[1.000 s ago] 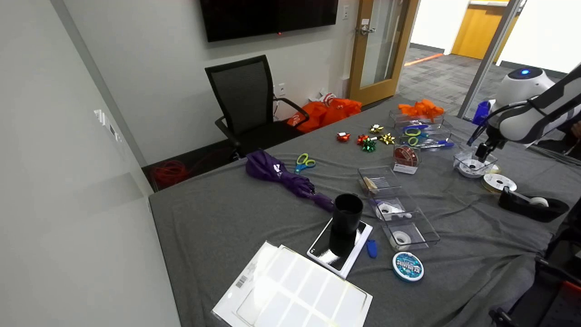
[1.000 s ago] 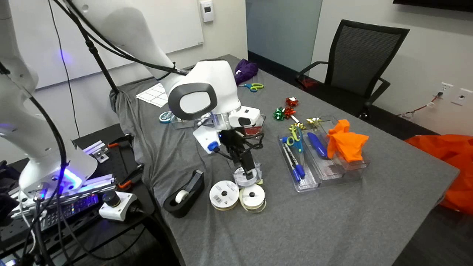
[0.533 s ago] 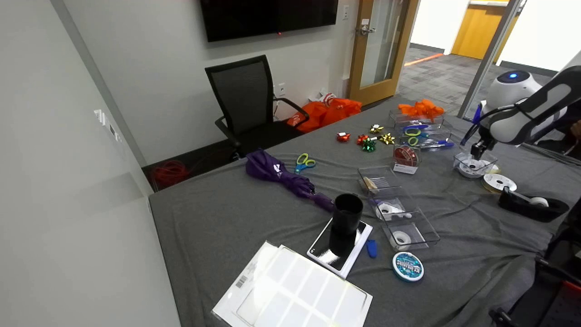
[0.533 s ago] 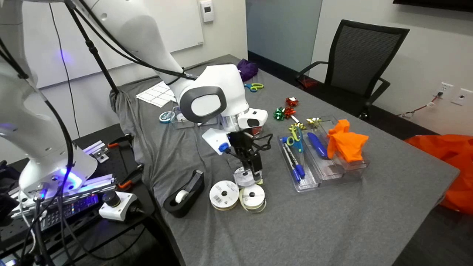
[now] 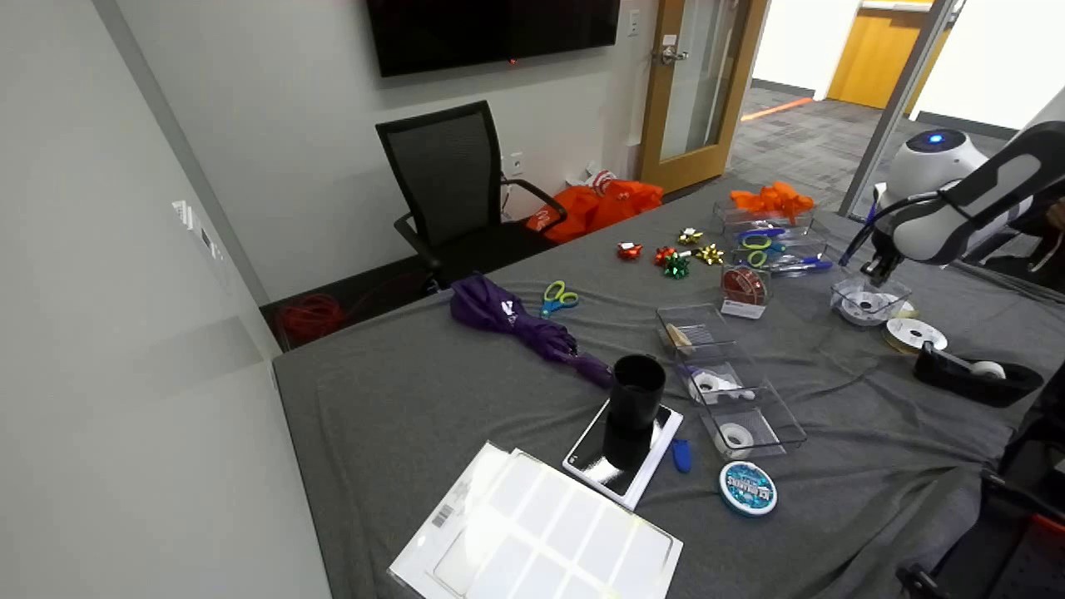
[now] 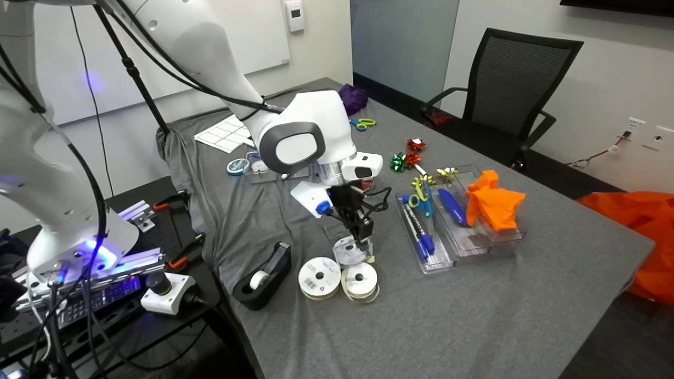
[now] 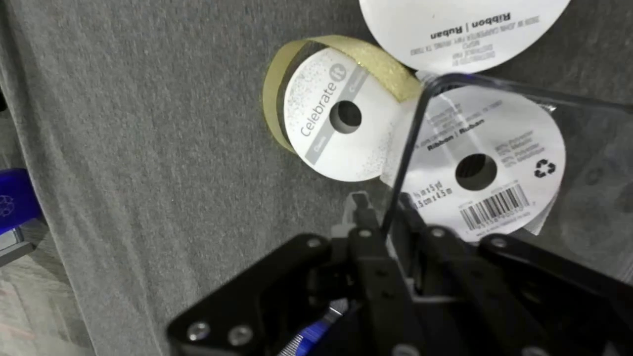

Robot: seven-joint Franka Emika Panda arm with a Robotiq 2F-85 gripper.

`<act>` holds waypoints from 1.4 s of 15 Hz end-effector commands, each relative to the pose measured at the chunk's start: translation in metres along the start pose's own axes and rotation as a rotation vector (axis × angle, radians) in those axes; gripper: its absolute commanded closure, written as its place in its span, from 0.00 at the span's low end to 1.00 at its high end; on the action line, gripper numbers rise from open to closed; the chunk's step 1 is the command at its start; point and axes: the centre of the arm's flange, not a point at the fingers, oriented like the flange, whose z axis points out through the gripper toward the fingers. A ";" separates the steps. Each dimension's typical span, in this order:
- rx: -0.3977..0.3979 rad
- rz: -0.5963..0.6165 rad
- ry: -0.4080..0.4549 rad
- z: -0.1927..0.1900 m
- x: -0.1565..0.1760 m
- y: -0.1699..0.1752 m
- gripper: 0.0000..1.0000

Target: Remove the white decorating ribbon from the stationary holder and put it on the table

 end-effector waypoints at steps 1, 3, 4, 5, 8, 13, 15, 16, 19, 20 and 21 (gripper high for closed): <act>0.024 -0.039 -0.010 -0.022 -0.005 -0.010 1.00; 0.018 -0.062 -0.025 -0.037 -0.006 -0.019 0.98; -0.007 -0.068 -0.050 -0.044 -0.008 -0.026 0.99; -0.036 -0.078 -0.083 -0.049 -0.009 -0.032 0.99; -0.216 -0.059 -0.183 -0.059 -0.009 -0.057 0.99; -0.478 -0.009 -0.254 -0.063 0.004 -0.100 0.99; -0.531 0.005 -0.256 -0.061 0.008 -0.113 0.99; -0.549 0.015 -0.256 -0.059 0.010 -0.117 0.99; -0.591 0.048 -0.250 -0.052 0.016 -0.125 0.99; -0.603 0.060 -0.245 -0.049 0.018 -0.126 0.99; -0.615 0.076 -0.239 -0.045 0.021 -0.126 0.99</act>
